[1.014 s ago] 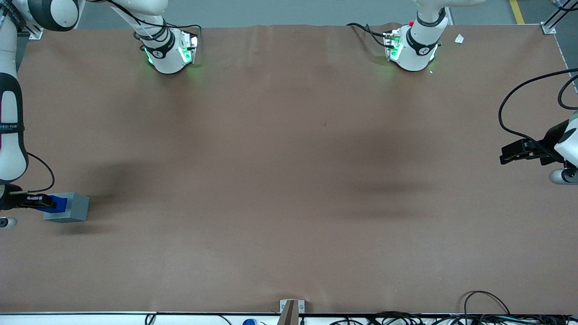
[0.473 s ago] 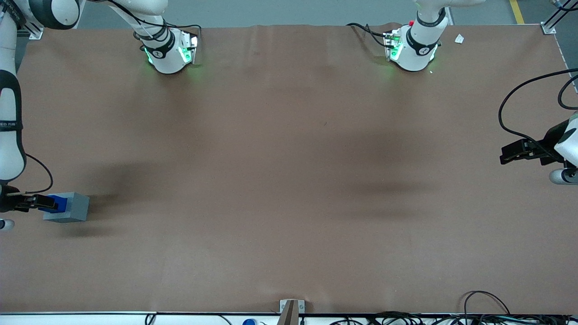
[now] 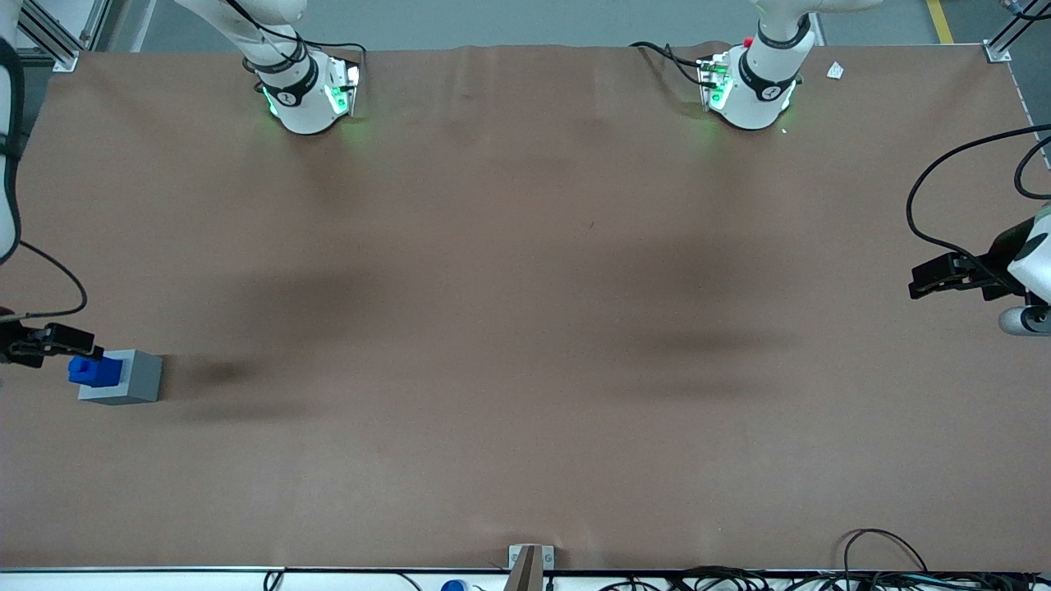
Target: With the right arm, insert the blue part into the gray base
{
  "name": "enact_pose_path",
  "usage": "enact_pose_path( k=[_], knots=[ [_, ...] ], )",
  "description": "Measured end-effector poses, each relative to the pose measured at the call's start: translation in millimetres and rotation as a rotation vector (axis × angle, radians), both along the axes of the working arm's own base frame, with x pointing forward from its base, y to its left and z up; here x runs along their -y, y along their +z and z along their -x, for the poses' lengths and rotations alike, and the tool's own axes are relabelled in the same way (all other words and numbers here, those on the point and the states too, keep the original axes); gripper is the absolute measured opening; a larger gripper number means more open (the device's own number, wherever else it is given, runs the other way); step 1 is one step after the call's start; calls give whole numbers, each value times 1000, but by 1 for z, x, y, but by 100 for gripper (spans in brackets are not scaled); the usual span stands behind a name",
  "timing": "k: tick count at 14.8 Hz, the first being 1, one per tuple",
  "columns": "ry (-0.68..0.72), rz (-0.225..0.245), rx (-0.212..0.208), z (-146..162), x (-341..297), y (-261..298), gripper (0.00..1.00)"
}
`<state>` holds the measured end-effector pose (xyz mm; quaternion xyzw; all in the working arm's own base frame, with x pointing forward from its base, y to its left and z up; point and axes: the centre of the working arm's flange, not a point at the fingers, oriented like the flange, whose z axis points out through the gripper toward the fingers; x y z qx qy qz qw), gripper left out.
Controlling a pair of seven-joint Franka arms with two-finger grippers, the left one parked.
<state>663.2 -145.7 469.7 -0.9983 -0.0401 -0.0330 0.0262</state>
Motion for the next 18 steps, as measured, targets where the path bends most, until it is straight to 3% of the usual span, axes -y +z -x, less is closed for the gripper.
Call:
enact_pose_path(
  k=[8,13,16,18],
  knots=[
    [-64,-14,19,57,-113,94,100],
    [-77,4,43,100,-113,123,100],
    [-136,-4,14,122,-115,137,100],
    [-133,-3,30,125,-118,154,100]
  ],
)
